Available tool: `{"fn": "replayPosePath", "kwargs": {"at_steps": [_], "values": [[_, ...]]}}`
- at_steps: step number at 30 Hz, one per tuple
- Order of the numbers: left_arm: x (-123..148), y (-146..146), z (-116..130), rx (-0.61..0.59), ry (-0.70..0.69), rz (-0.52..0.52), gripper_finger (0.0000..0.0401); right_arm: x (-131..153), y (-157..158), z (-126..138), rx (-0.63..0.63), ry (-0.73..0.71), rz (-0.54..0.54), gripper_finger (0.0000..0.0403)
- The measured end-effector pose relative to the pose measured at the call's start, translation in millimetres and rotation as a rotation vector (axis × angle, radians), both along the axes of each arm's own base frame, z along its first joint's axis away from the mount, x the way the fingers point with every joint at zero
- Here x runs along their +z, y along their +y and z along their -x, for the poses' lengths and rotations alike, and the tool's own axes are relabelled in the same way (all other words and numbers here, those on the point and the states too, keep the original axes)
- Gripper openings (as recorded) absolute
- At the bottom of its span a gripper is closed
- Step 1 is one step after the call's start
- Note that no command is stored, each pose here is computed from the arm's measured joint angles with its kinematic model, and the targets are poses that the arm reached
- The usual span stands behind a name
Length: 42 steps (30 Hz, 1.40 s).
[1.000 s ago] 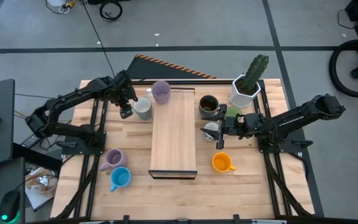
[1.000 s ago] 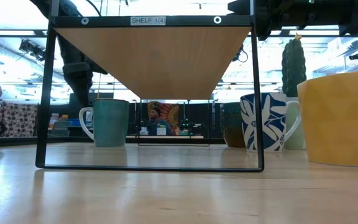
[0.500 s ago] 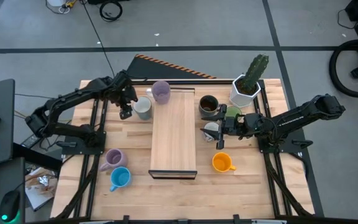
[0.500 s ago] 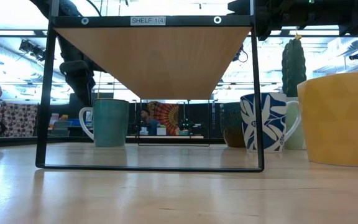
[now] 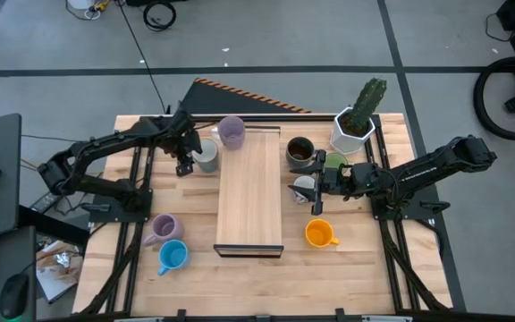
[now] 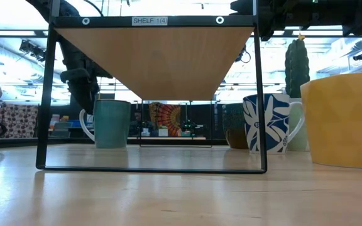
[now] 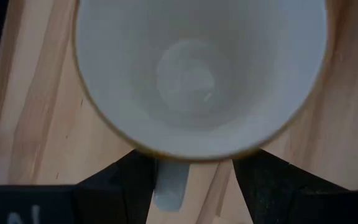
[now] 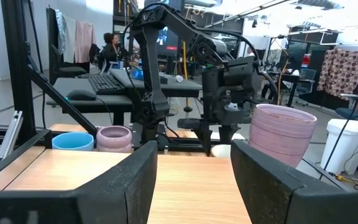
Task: Place coffee mugs
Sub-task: Put the light green mug on the shelf
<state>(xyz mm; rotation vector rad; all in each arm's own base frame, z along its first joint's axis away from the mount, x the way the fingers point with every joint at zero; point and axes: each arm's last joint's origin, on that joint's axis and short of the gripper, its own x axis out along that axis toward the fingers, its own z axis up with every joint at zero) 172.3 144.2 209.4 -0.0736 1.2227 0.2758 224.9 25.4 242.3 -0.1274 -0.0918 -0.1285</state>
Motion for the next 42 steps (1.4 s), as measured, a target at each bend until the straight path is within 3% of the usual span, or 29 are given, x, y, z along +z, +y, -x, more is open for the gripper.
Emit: {"fn": "replayPosePath", "kwargs": {"at_steps": [13,23,34,42], "values": [[-22.4,7.4,-9.9,-0.003,0.066,0.054,0.0212,0.0,0.1,0.0,0.0,0.0,0.0,0.021],[-23.8,5.9,-8.2,-0.003,0.089,0.074,0.0211,0.0,0.1,0.0,0.0,0.0,0.0,0.021],[-24.0,5.1,-7.3,0.002,0.098,0.083,0.0142,0.0,0.1,0.0,0.0,0.0,0.0,0.021],[-24.3,4.4,-6.4,0.0,0.108,0.091,0.0115,0.0,0.1,0.0,0.0,0.0,0.0,0.021]]}}
